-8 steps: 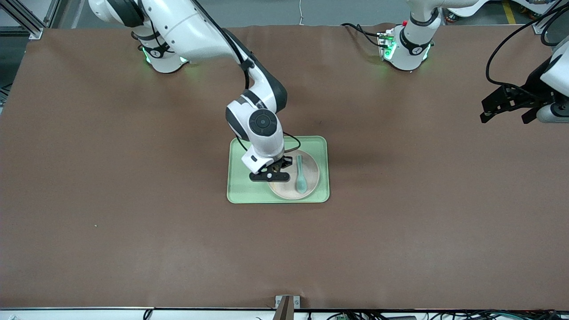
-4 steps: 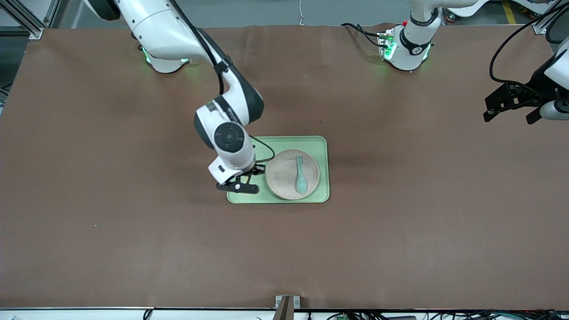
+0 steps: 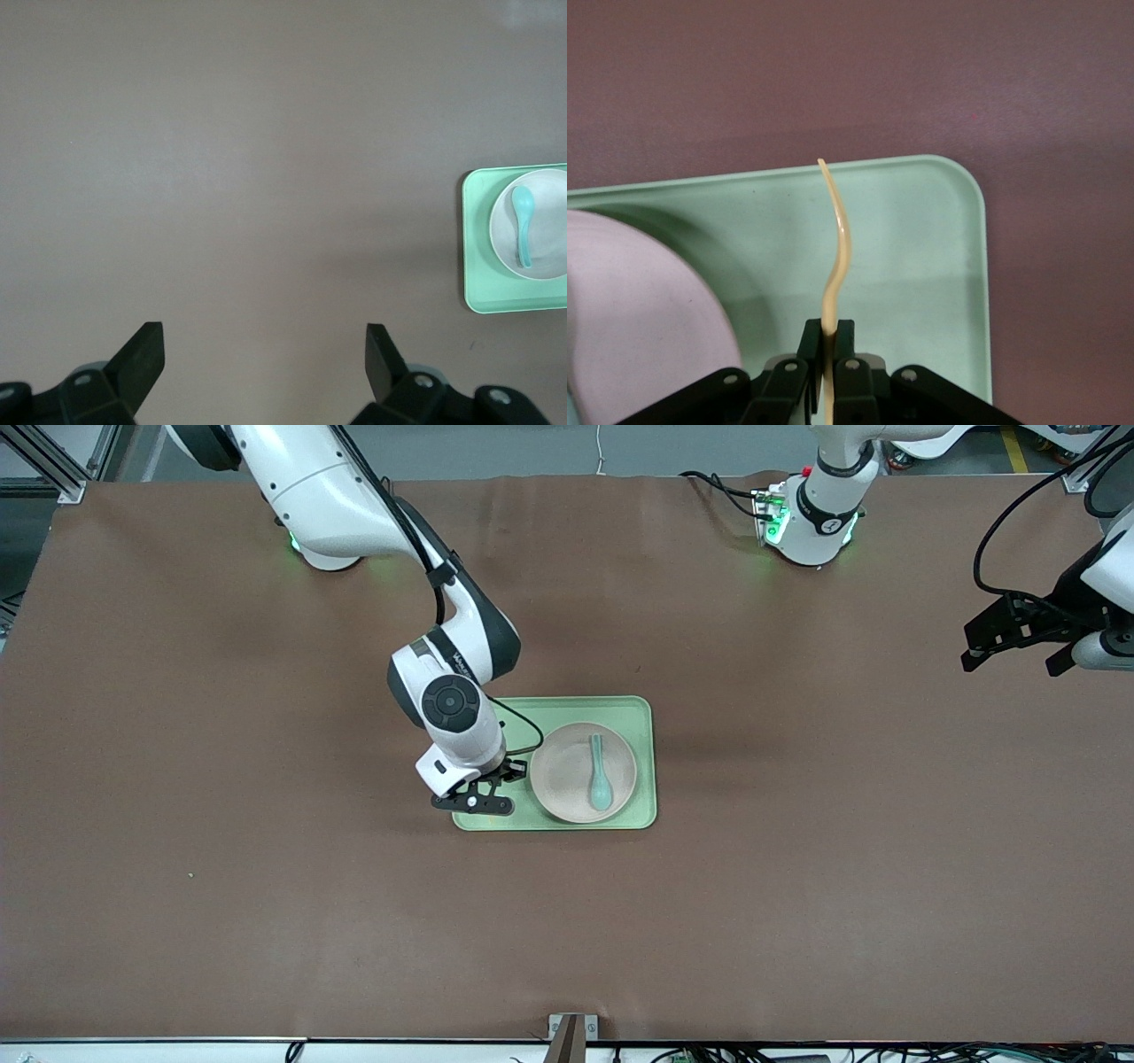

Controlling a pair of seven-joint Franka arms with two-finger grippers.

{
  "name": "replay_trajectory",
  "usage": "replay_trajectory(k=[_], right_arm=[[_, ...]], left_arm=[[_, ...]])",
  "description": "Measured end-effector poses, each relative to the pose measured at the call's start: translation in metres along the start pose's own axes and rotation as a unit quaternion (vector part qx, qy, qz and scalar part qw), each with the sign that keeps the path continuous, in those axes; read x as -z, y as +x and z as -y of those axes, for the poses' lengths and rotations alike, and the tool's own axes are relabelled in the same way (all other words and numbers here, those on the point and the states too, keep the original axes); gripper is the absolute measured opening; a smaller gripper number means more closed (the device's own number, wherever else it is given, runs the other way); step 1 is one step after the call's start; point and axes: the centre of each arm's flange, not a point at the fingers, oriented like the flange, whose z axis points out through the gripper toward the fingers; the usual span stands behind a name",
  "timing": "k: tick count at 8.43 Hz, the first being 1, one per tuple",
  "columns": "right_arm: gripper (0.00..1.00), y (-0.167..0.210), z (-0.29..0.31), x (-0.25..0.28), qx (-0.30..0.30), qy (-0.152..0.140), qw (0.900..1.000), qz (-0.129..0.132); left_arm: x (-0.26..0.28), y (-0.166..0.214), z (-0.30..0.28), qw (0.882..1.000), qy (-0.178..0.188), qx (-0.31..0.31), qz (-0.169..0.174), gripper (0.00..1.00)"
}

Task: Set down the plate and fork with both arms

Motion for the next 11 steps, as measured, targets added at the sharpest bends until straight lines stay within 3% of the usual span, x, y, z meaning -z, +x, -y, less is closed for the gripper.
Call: replay_trajectory(k=[3, 6, 8, 9, 11], right_arm=[[0.15, -0.013, 0.003, -0.025, 0.008, -0.004, 1.000, 0.005], [0.72, -0.015, 0.002, -0.027, 0.008, -0.006, 1.000, 0.006], [0.84, -0.003, -0.017, -0.021, 0.002, -0.018, 1.000, 0.019], [0.91, 0.017, -0.041, 0.010, -0.001, -0.017, 1.000, 0.019], [0.94, 0.049, -0.100, 0.110, -0.018, -0.005, 1.000, 0.006]], left_arm=[[0.000, 0.000, -0.003, 1.000, 0.000, -0.002, 0.000, 1.00], [0.000, 0.000, -0.004, 1.000, 0.000, -0.004, 0.000, 1.00], [0.000, 0.000, -0.005, 1.000, 0.000, -0.004, 0.000, 1.00], [0.000, 0.000, -0.005, 1.000, 0.000, -0.004, 0.000, 1.00], [0.000, 0.000, -0.005, 1.000, 0.000, -0.005, 0.000, 1.00]])
